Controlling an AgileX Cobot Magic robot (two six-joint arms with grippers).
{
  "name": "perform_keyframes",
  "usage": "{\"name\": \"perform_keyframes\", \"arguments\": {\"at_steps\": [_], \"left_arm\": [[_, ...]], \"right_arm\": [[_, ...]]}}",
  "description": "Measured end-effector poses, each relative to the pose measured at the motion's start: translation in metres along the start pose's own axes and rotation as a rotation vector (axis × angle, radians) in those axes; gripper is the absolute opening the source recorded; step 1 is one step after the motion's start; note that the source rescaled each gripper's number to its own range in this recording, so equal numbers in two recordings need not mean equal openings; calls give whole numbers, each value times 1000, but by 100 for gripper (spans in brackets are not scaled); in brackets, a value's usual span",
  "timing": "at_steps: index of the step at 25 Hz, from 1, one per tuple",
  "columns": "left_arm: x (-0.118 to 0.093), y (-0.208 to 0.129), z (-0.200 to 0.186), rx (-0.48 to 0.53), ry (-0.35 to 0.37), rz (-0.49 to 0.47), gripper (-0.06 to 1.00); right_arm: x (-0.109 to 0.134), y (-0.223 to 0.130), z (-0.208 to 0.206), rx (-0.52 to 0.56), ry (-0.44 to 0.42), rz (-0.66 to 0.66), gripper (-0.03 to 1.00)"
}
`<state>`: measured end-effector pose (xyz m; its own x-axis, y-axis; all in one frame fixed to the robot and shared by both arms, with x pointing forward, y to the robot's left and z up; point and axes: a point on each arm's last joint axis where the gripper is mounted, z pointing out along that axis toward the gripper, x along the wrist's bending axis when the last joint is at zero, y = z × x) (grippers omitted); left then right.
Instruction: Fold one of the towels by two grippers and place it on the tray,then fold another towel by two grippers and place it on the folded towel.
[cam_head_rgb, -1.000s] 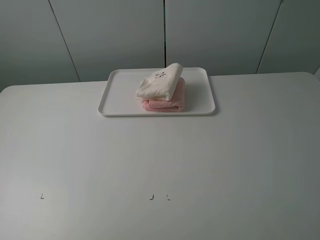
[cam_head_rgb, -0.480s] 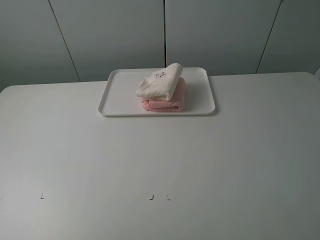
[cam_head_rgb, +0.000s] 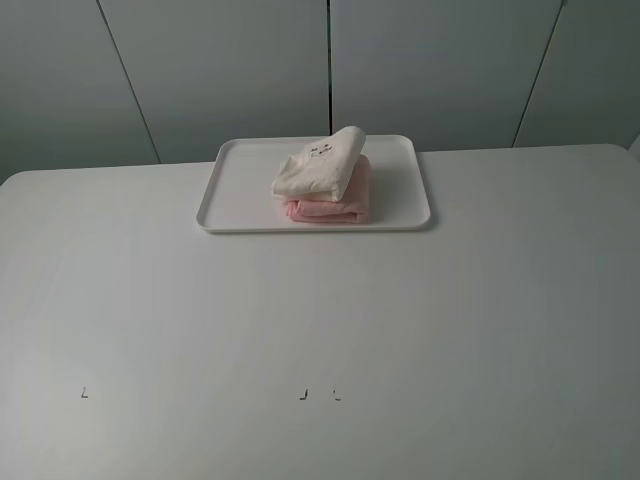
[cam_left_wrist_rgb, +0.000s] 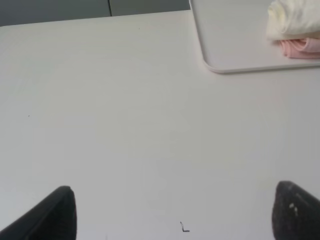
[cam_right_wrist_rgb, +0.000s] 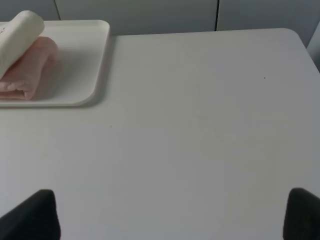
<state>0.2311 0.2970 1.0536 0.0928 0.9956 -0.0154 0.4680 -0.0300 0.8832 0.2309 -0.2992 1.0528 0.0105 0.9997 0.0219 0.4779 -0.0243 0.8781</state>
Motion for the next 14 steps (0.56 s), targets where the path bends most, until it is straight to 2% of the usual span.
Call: {"name": "perform_keyframes", "arguments": {"at_steps": [14], "left_arm": [[0,0,0,0,0,0,100]], "right_arm": [[0,0,0,-2,0,0,97]]}}
